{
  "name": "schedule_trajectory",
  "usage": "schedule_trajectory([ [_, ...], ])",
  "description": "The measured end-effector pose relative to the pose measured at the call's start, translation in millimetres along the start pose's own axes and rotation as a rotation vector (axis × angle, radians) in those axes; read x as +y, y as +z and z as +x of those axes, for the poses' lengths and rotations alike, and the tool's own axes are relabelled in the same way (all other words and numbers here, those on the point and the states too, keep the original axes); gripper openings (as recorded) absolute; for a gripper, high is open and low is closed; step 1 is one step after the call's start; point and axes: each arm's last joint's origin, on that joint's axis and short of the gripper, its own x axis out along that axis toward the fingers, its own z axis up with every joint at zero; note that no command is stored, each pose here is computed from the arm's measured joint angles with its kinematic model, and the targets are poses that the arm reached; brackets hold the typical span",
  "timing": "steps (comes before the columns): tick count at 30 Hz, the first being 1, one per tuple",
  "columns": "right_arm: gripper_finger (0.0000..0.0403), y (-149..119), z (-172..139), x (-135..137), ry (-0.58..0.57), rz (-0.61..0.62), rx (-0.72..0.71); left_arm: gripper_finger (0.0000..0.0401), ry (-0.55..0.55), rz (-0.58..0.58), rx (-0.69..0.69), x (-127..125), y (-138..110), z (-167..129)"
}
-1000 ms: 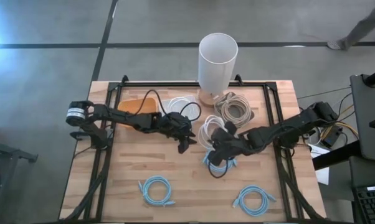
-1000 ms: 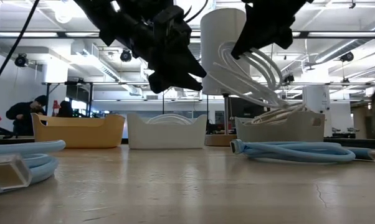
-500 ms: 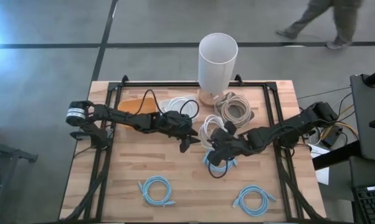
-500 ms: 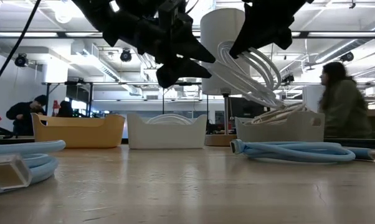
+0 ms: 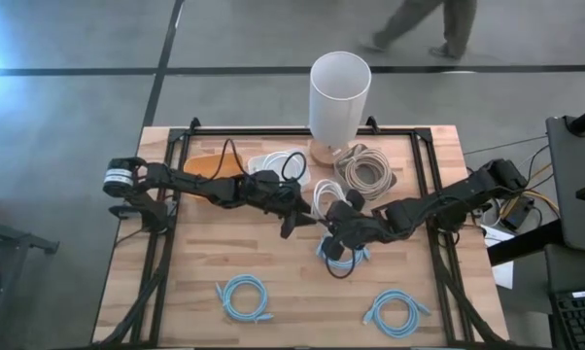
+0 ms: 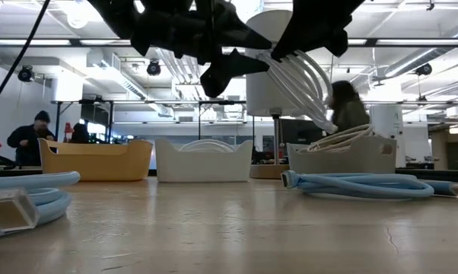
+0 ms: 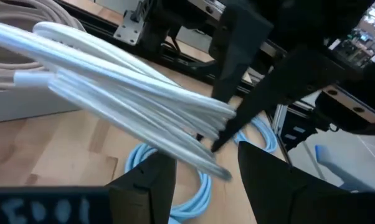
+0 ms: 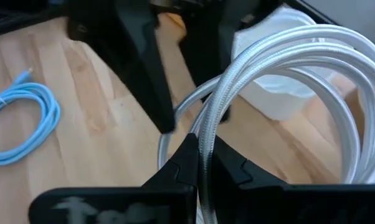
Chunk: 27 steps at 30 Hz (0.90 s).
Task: Pick & Place USB Port
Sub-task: Put the white USB cable into the white bin
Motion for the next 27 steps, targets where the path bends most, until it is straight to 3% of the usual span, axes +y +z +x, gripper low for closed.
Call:
schedule_trajectory([
  [8,0.0013,1.2,1.0,2.2,0.032,-0.043,-0.021,0.0177,0.018,0.012,-0.038,-0.1,2.6,-0.1],
  [20,0.0013,-0.9,0.0,3.2,0.038,-0.054,-0.013,0.0177,-0.01,0.159,-0.103,-1.8,9.3,-0.9],
  [27,0.0013,-0.4,0.1,3.6,0.042,-0.103,-0.02,0.0177,-0.023,0.18,-0.122,-2.9,11.3,-1.2],
])
